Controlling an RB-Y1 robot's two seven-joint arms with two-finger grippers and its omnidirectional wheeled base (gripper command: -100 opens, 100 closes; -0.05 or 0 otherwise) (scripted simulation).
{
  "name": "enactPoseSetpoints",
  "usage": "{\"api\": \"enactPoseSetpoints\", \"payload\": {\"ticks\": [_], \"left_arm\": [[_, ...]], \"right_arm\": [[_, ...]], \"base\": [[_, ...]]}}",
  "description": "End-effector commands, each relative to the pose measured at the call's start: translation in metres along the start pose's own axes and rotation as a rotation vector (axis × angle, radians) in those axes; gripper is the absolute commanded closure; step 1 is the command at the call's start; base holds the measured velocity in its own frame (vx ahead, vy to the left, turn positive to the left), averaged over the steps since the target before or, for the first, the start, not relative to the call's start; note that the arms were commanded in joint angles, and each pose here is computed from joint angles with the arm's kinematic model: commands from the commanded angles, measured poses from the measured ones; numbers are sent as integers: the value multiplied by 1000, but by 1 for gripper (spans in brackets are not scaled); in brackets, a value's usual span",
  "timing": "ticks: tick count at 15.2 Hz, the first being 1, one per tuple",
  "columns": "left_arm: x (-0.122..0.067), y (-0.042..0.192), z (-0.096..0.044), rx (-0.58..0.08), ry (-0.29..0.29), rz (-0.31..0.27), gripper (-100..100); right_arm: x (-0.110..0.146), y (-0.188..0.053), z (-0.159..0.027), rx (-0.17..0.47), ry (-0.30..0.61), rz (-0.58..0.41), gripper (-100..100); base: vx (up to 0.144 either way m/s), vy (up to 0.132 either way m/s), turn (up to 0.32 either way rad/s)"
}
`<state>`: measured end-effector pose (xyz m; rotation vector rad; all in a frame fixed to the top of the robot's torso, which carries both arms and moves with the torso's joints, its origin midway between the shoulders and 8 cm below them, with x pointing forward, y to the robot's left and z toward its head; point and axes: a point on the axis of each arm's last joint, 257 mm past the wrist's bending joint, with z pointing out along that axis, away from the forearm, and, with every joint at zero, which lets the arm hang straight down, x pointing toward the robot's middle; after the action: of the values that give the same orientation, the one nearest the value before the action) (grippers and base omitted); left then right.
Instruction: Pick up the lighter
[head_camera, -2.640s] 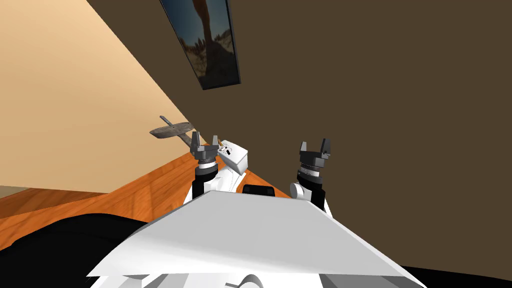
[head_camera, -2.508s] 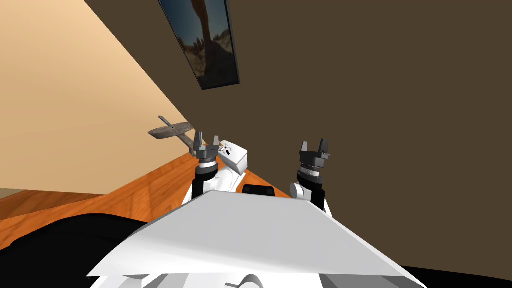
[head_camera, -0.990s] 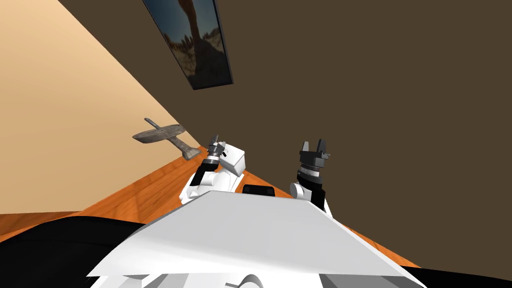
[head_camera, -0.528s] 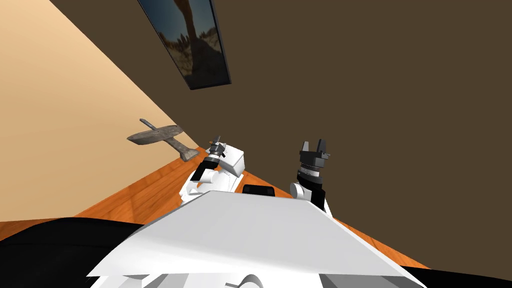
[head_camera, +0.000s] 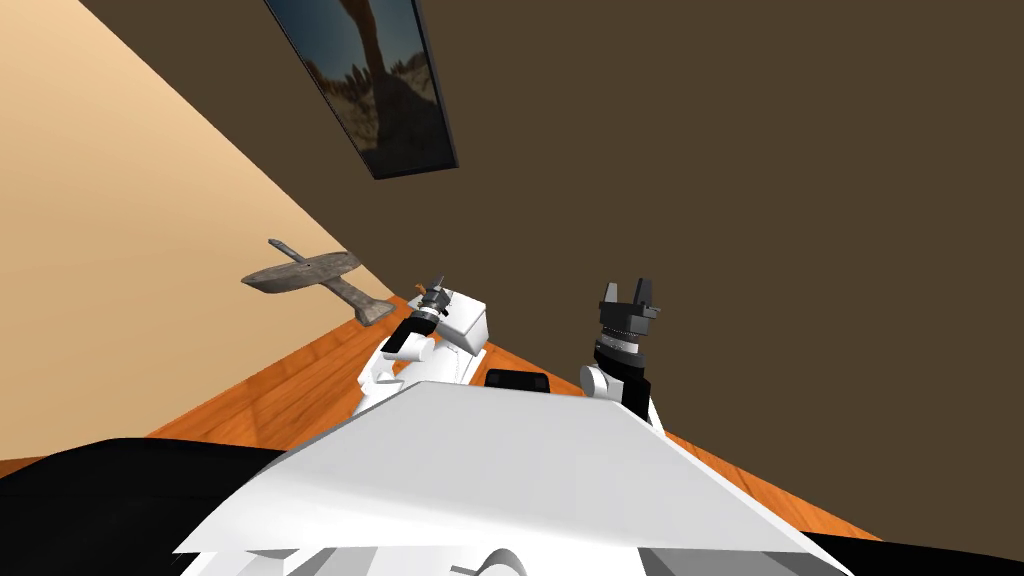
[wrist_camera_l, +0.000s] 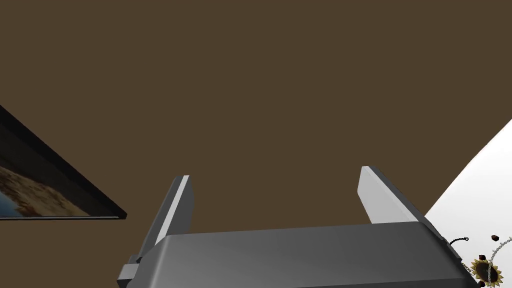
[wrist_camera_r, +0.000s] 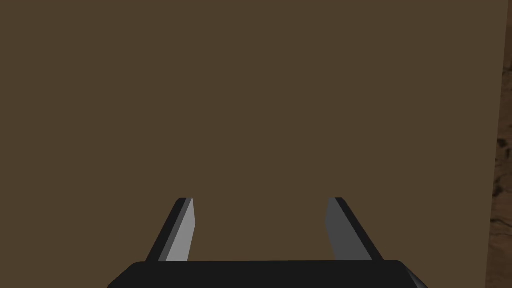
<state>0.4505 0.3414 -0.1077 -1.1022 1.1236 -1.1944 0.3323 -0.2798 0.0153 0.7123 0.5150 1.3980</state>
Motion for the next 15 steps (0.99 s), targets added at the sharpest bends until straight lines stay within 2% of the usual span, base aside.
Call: {"api": "enactPoseSetpoints", "payload": {"ticks": [1, 4, 5, 8, 9, 15], "left_arm": [[-7, 10, 6, -45, -3, -1, -100], [-8, 22, 5, -91, -8, -1, -100], [-15, 27, 10, -118, -10, -3, -100], [-16, 39, 8, -164, -14, -3, -100], [-23, 45, 13, -194, -17, -5, -100], [-33, 71, 12, -307, -28, -7, -100]], "right_arm": [[0, 0, 0, 0, 0, 0, 0], [0, 0, 0, 0, 0, 0, 0], [0, 0, 0, 0, 0, 0, 0], [0, 0, 0, 0, 0, 0, 0], [0, 0, 0, 0, 0, 0, 0], [0, 0, 0, 0, 0, 0, 0]], "base": [[4, 0, -51], [3, 2, -38], [4, 0, -59], [4, 2, -32], [5, 2, -60], [4, 3, -45]]}}
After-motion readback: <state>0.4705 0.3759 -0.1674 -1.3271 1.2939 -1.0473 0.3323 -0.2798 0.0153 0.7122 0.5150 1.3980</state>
